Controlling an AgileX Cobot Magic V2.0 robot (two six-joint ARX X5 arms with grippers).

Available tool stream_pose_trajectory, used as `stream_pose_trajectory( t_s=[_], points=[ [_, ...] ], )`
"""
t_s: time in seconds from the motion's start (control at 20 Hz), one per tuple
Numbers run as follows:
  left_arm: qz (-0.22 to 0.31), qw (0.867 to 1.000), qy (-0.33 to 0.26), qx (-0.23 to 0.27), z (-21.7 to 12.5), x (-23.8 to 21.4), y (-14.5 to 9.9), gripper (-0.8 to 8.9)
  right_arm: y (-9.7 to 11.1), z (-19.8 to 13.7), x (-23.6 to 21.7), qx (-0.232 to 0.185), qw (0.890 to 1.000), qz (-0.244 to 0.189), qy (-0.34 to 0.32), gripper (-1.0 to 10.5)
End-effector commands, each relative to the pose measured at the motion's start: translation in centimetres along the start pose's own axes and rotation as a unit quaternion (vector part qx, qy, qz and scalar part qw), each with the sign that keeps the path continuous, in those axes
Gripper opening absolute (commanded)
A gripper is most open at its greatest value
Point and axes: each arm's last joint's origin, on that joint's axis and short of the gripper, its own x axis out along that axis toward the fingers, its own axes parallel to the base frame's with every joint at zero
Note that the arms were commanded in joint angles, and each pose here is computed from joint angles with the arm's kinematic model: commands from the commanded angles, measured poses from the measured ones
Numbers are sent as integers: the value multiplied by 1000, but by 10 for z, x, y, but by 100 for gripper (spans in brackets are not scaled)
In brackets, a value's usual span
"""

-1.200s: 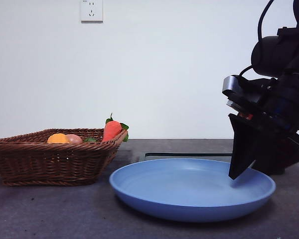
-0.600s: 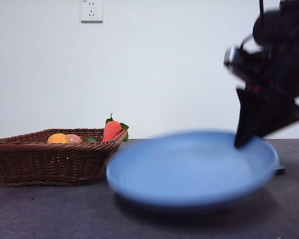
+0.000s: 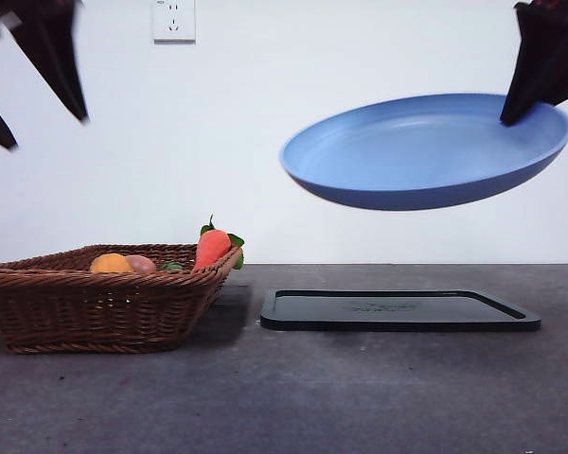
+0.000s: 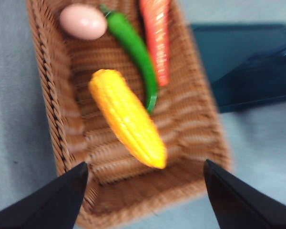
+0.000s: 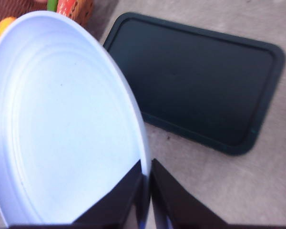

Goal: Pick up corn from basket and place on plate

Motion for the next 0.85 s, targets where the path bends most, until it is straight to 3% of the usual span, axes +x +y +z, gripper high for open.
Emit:
stream_pose_trajectory(
  t_s=[0.05, 0.45, 0.85],
  points=[
    [36, 999, 30, 5, 17, 31, -7, 391, 3, 5, -8, -12, 1000, 3, -21, 3],
    [108, 988, 110, 28, 40, 125, -21, 391, 5, 5, -12, -21, 999, 26, -27, 3],
    [122, 981, 153, 17, 30, 169, -14, 384, 6, 5, -12, -25, 999, 26, -31, 3]
  ],
)
